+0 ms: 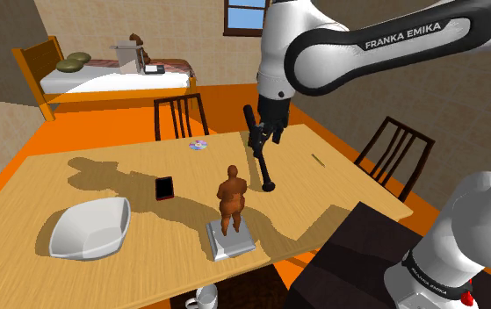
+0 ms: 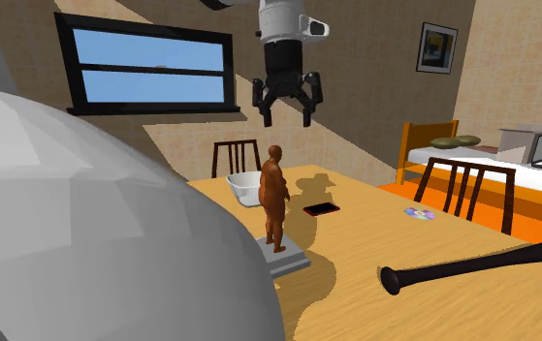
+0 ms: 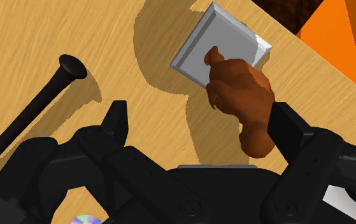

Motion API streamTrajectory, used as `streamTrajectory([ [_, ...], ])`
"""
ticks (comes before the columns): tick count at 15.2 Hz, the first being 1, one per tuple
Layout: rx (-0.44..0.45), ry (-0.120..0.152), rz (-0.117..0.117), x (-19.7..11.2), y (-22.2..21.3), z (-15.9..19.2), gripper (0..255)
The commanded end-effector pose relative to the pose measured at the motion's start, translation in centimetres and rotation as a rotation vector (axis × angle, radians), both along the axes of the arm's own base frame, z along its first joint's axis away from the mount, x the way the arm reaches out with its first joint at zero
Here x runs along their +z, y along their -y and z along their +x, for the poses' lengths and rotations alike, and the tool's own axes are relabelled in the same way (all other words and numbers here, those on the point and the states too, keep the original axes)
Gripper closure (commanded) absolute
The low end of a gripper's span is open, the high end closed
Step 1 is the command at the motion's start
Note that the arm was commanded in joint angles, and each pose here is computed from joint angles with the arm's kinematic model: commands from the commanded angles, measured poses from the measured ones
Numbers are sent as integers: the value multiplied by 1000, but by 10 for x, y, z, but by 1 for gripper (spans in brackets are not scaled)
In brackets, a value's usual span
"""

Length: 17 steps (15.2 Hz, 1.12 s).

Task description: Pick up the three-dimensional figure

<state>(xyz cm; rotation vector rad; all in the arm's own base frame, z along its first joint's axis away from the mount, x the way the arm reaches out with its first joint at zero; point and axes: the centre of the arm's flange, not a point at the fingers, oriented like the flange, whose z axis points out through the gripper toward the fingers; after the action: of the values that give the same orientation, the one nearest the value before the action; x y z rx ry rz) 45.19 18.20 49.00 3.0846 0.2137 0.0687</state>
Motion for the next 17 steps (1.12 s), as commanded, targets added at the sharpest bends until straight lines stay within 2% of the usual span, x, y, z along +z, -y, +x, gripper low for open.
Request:
streamTrajectory([
  [1, -1, 1, 4, -8, -18, 14, 0],
  [7, -2, 2, 15, -36, -73, 60, 0],
  [16, -2, 2, 15, -76, -73, 60, 0],
  [17, -2, 2, 15, -76, -73, 61, 255],
])
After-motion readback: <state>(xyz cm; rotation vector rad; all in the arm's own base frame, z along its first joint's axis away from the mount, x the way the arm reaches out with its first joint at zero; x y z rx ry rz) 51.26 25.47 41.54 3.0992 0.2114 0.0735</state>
